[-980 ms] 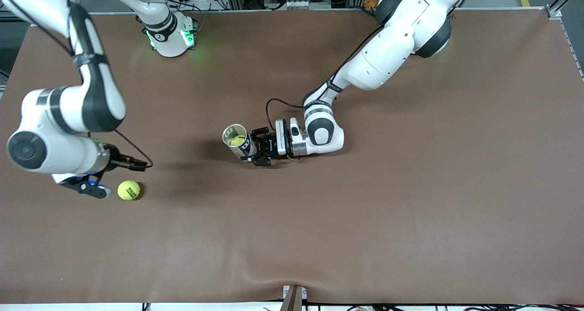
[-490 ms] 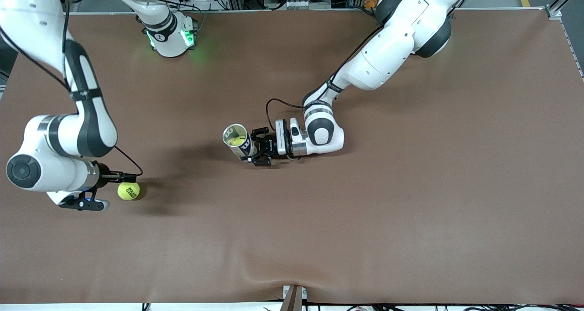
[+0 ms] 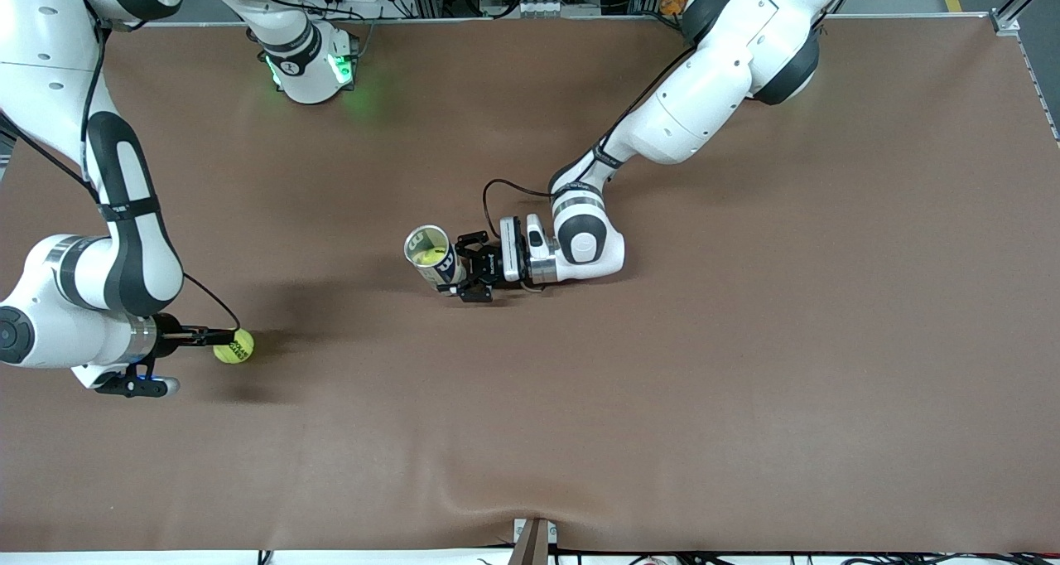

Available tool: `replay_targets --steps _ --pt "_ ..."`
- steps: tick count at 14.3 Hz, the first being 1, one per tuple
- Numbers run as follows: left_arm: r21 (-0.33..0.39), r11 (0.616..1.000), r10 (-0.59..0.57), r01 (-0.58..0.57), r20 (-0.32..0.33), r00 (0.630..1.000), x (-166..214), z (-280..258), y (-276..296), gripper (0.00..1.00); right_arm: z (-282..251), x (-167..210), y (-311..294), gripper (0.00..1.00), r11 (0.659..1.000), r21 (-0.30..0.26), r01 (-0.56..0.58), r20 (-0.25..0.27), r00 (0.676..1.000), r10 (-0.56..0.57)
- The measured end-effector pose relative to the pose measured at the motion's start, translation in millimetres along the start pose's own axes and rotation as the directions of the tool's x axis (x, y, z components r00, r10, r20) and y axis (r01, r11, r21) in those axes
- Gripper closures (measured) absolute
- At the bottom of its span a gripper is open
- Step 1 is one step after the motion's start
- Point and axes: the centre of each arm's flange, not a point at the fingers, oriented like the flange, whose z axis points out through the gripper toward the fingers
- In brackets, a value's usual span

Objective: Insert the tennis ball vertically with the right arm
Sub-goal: 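Move the right gripper to the second ball and grasp it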

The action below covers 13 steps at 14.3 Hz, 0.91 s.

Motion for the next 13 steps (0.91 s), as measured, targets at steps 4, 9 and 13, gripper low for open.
replay_targets --steps 4,9,13 --pt "0.0 1.0 0.0 0.0 0.0 1.0 0.0 0.0 0.0 0.29 20.0 9.0 0.4 0.0 1.0 0.014 -0.01 -0.036 0.999 0.01" --pt "0.0 1.0 0.0 0.0 0.0 1.0 0.0 0.0 0.1 0.29 42.7 11.8 1.9 0.0 1.0 0.015 -0.012 -0.023 1.0 0.012" --pt "0.0 1.0 0.0 0.0 0.0 1.0 -0.1 0.0 0.1 0.29 57.7 11.0 2.7 0.0 1.0 0.017 -0.013 0.0 1.0 0.013"
